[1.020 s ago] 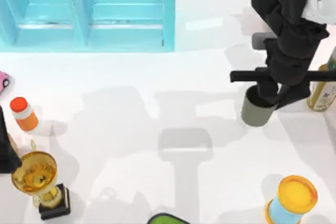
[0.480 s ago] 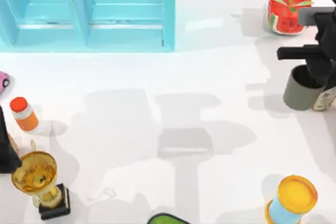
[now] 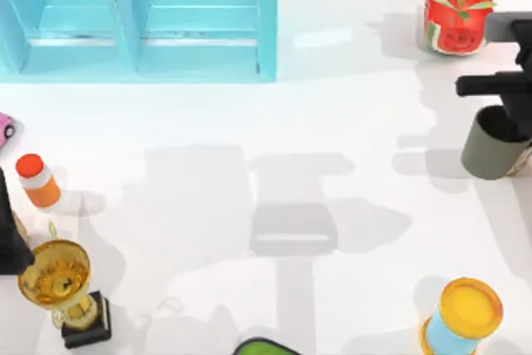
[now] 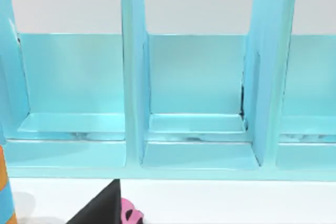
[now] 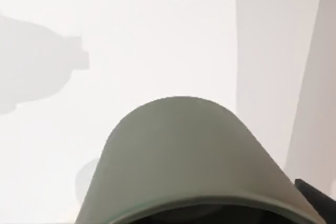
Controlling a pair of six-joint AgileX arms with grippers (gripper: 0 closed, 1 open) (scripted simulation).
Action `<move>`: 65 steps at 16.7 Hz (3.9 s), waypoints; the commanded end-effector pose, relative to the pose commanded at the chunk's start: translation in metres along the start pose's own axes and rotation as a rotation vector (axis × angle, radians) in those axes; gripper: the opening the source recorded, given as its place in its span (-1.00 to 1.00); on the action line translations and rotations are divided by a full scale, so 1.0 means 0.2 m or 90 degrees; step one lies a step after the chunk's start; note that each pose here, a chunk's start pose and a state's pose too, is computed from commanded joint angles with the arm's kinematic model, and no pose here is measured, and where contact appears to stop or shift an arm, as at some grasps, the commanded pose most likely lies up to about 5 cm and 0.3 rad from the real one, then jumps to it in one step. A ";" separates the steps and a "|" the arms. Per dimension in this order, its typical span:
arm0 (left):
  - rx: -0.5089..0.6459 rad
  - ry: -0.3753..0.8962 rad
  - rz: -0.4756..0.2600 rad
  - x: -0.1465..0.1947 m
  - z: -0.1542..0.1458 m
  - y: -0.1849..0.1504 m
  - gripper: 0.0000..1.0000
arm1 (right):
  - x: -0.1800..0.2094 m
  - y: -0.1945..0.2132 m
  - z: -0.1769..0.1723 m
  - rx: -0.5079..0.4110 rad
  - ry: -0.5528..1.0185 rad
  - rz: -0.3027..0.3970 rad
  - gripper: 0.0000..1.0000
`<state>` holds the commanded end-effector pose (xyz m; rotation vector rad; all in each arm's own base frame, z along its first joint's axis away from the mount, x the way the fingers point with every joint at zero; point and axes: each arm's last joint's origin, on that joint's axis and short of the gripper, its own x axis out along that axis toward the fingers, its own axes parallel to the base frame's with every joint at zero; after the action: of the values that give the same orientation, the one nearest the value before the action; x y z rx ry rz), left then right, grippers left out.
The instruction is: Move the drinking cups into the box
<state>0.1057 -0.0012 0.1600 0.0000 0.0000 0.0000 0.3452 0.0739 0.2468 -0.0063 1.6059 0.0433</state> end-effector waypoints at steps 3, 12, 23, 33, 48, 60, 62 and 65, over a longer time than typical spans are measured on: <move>0.000 0.000 0.000 0.00 0.00 0.00 1.00 | -0.03 -0.17 -0.02 -0.020 0.027 0.016 -1.00; 0.000 0.000 0.000 0.00 0.00 0.00 1.00 | -0.16 -1.11 -0.18 0.024 -0.027 -0.022 -1.00; 0.000 0.000 0.000 0.00 0.00 0.00 1.00 | -0.11 -1.21 -0.21 0.025 -0.044 -0.048 -1.00; 0.000 0.000 0.000 0.00 0.00 0.00 1.00 | 0.13 -1.19 -0.20 0.027 -0.051 -0.051 -1.00; 0.000 0.000 0.000 0.00 0.00 0.00 1.00 | 0.13 -1.19 -0.20 0.027 -0.051 -0.051 1.00; 0.000 0.000 0.000 0.00 0.00 0.00 1.00 | -0.02 -1.21 -0.19 0.030 -0.056 -0.058 1.00; 0.000 0.000 0.000 0.00 0.00 0.00 1.00 | -0.15 -1.21 -0.19 0.029 -0.058 -0.060 1.00; 0.000 0.000 0.000 0.00 0.00 0.00 1.00 | -0.31 -1.20 -0.21 0.029 -0.052 -0.053 1.00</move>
<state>0.1057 -0.0012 0.1600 0.0000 0.0000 0.0000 0.3136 -0.1678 0.3034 -0.0366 1.5233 -0.0569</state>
